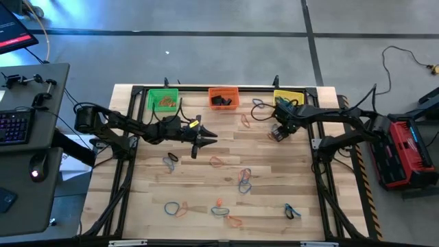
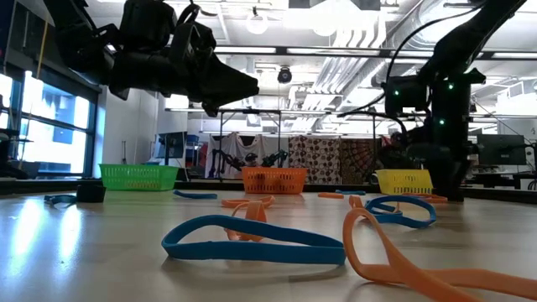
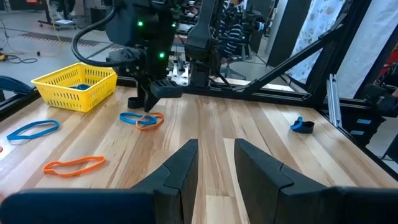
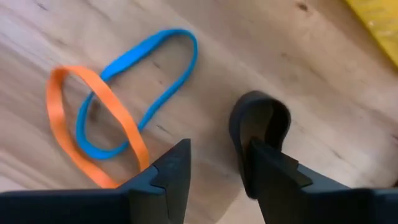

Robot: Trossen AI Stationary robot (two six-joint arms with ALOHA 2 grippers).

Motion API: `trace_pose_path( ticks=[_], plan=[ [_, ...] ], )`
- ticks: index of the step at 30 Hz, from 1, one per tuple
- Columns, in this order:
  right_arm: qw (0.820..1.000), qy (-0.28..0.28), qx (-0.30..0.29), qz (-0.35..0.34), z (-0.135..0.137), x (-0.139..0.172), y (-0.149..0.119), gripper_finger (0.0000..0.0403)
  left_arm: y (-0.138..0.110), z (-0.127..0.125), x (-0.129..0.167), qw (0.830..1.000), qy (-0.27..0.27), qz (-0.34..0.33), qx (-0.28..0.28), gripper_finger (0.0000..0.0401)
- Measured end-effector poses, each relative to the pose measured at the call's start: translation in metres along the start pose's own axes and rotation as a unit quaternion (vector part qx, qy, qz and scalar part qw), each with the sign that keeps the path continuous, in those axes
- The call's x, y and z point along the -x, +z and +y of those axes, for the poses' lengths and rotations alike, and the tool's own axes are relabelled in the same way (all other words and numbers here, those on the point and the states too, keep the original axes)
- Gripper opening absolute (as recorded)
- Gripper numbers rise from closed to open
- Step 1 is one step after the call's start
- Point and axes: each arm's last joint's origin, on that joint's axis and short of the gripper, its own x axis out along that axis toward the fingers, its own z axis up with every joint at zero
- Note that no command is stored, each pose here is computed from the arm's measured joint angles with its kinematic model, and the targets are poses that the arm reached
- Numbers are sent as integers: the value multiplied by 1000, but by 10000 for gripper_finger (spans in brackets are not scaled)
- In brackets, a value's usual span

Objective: Sort rubber bands into baskets
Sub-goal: Put the black rubber band into the orange bin

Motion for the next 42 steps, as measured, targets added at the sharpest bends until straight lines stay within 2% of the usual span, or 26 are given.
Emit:
trace_pose_path(
  ticks=[4,10,15,19,23,26,30,34,38,42],
  plan=[
    [1000,-11,0,-8,0,0,1,112,0,0,0,1000,0,0,0,94],
    [999,-32,8,-16,-1,3,4,13,0,0,0,1000,0,0,1,94],
    [998,-25,29,-51,9,21,18,15,2,2,1,1000,3,-5,-4,94],
    [993,-1,57,-99,25,42,32,2,2,7,4,1000,13,-7,-4,94],
    [984,27,84,-156,40,64,45,2,-3,11,8,1000,27,0,0,89],
    [982,34,89,-166,45,73,48,3,-7,12,12,999,39,3,1,79],
    [990,18,74,-122,42,70,39,22,-10,11,18,999,37,-19,-1,64],
    [996,-7,54,-68,34,56,26,62,-12,10,20,999,36,-22,-2,55],
    [998,-31,30,-35,24,38,14,106,-13,10,20,999,36,-20,0,53],
    [997,-78,11,-22,11,23,5,133,-13,10,20,999,36,-20,0,53]
  ],
)
